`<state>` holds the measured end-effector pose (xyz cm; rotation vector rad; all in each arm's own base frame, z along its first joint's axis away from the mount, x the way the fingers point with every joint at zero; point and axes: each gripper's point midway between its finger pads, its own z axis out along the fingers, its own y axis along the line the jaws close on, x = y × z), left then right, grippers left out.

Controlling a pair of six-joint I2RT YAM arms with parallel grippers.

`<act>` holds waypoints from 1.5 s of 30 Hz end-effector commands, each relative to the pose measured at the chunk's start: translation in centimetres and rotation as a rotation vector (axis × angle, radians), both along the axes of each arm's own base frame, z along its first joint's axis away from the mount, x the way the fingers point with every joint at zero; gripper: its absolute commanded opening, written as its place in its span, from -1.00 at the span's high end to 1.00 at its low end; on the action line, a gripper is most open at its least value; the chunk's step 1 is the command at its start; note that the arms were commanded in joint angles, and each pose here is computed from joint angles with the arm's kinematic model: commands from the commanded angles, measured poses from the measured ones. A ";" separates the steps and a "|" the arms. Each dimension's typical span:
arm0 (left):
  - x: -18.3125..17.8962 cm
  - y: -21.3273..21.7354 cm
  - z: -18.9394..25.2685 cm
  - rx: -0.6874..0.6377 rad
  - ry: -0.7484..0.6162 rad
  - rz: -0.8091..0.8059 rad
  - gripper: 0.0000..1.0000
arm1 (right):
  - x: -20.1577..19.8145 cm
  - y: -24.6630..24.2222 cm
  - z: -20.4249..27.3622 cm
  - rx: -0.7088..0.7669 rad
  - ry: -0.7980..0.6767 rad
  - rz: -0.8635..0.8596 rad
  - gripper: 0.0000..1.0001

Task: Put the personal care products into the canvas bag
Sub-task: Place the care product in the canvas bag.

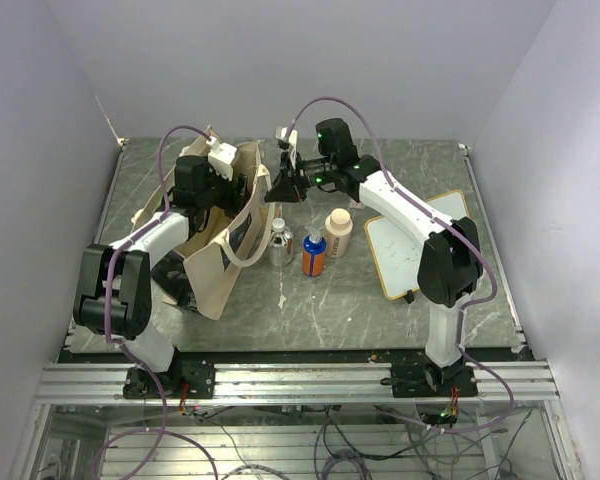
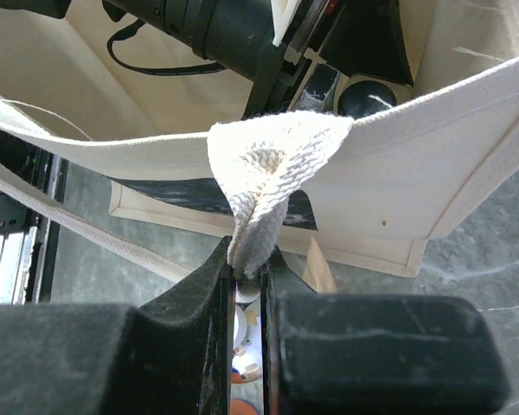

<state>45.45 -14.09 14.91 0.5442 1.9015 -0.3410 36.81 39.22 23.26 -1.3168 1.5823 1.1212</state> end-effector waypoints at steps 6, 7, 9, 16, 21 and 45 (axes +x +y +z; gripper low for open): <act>-0.6 -0.1 -0.6 -0.008 0.056 0.020 0.17 | -0.8 -0.4 1.8 0.024 -0.044 0.017 0.99; -0.5 -0.1 -0.3 -0.011 0.051 0.019 0.03 | -0.8 -0.4 1.7 0.021 -0.046 0.016 0.98; -0.3 -0.2 0.3 -0.012 0.043 0.011 -0.08 | -0.7 -0.5 1.9 0.018 -0.061 0.012 0.95; 0.4 -0.1 2.1 0.008 0.025 0.014 -0.30 | -0.3 -0.7 2.8 0.016 -0.112 -0.008 0.66; 0.2 0.0 2.7 0.003 0.020 0.020 -0.43 | -0.2 -0.5 2.8 0.013 -0.109 -0.006 0.47; 0.7 1.0 6.8 0.005 -0.008 0.086 -0.95 | -2.4 -3.1 4.3 -0.068 -0.156 -0.016 -0.20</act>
